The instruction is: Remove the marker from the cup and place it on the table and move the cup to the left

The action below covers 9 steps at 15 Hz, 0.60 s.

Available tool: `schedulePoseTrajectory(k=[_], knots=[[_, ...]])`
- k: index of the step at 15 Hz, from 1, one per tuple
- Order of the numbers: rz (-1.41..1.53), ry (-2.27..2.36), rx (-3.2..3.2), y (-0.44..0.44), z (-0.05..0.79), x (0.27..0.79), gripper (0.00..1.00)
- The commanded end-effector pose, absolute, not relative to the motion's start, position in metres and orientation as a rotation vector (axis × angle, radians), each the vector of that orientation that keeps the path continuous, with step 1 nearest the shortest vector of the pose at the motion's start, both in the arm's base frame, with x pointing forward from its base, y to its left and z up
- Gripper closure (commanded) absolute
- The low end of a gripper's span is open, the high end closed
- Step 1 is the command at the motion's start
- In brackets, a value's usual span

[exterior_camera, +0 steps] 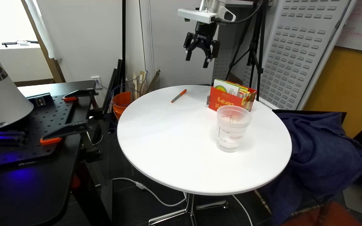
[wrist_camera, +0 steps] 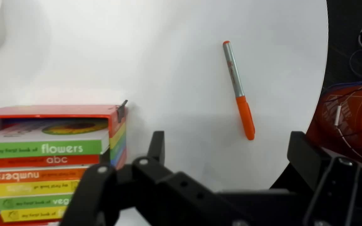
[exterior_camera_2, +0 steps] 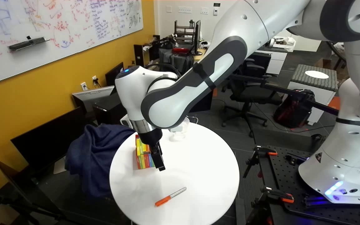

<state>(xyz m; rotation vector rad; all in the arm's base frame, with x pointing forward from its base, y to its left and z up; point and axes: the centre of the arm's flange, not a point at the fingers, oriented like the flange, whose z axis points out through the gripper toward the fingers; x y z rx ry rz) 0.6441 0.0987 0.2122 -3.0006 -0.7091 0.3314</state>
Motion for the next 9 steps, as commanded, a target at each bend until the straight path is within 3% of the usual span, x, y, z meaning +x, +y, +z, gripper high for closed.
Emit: schedulePoseTrajectory(k=[1, 9], knots=[[0.252, -0.577, -3.075, 0.088, 0.239, 0.632, 0.0], [-0.025, -0.286, -3.139, 0.039, 0.275, 0.608, 0.0]])
